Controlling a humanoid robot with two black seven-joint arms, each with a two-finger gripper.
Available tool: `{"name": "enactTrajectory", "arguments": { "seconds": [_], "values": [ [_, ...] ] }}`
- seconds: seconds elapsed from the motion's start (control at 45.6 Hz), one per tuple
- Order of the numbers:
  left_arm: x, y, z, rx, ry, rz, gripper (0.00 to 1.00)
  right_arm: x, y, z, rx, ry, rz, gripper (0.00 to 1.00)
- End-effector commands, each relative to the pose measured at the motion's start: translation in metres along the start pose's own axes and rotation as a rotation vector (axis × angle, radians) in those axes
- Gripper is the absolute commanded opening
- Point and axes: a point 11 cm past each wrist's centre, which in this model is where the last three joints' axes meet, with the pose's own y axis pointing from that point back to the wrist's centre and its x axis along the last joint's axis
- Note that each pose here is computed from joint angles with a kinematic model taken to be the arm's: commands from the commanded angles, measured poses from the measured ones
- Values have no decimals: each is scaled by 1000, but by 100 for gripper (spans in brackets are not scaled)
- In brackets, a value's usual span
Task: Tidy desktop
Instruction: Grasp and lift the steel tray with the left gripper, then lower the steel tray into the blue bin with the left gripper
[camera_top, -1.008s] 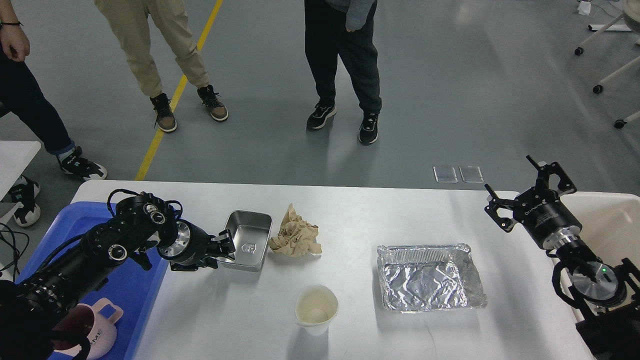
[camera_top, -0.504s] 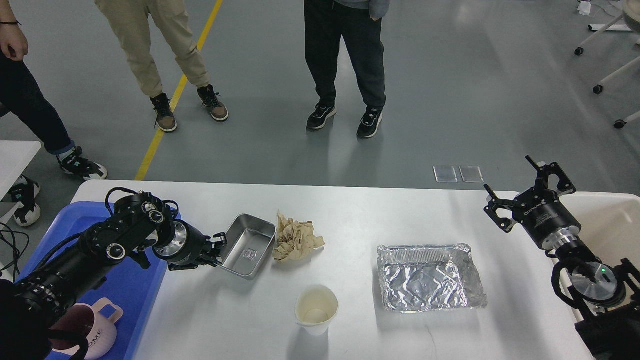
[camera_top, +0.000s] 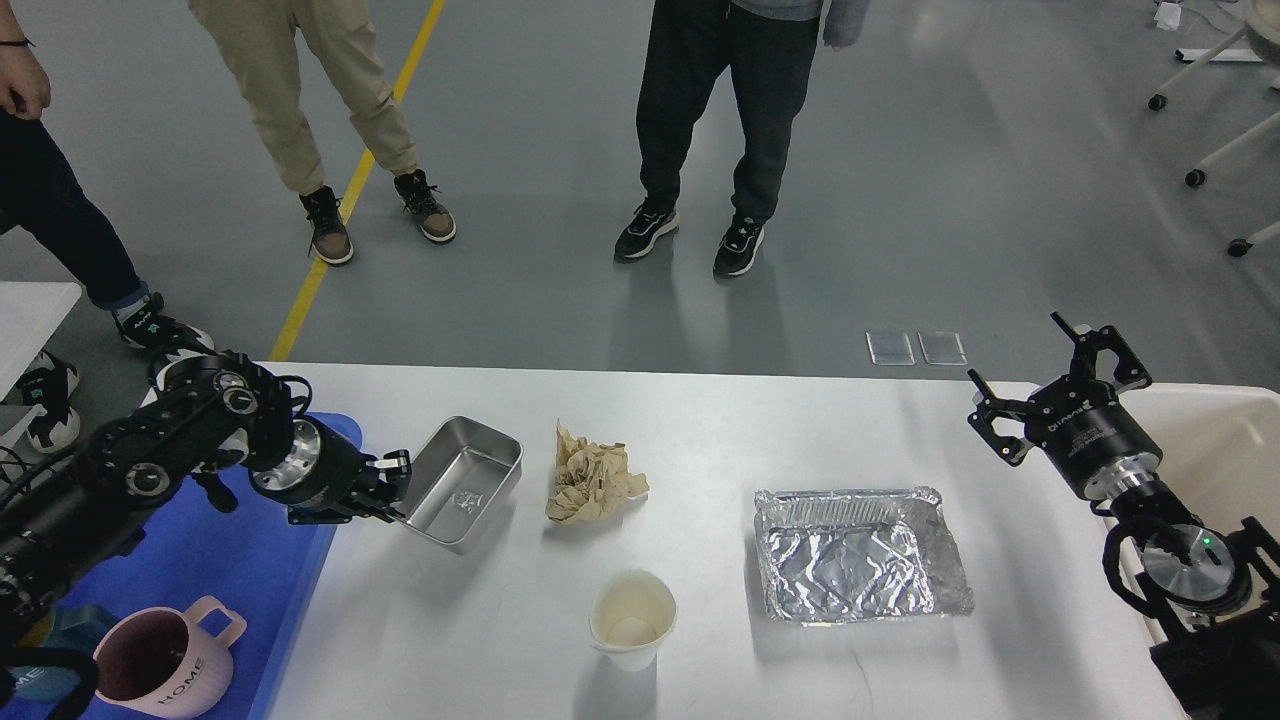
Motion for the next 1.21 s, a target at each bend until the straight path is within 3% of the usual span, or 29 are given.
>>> {"name": "enactTrajectory", "arguments": {
  "seconds": [0.0,0.219,0.504,0.614,0.877,1.184],
  "values": [
    [7,26,-15,-20,1,-5,0,-1,-1,0,-1,2,-1,100],
    [22,77,-29,-127,65,49,0,0,0,0,-3,4,2,100],
    [57,166,-38,-413,245,198,0,0,0,-1,-5,9,0,100],
    [61,180,-44,-451,280,215,0,0,0,-2,-3,9,0,100],
    [63,192,-53,-474,310,236,0,0,1,0,-6,7,3,100],
    [59,202,-106,-249,328,288,0,0,0,0,-6,6,1,100]
  ]
}}
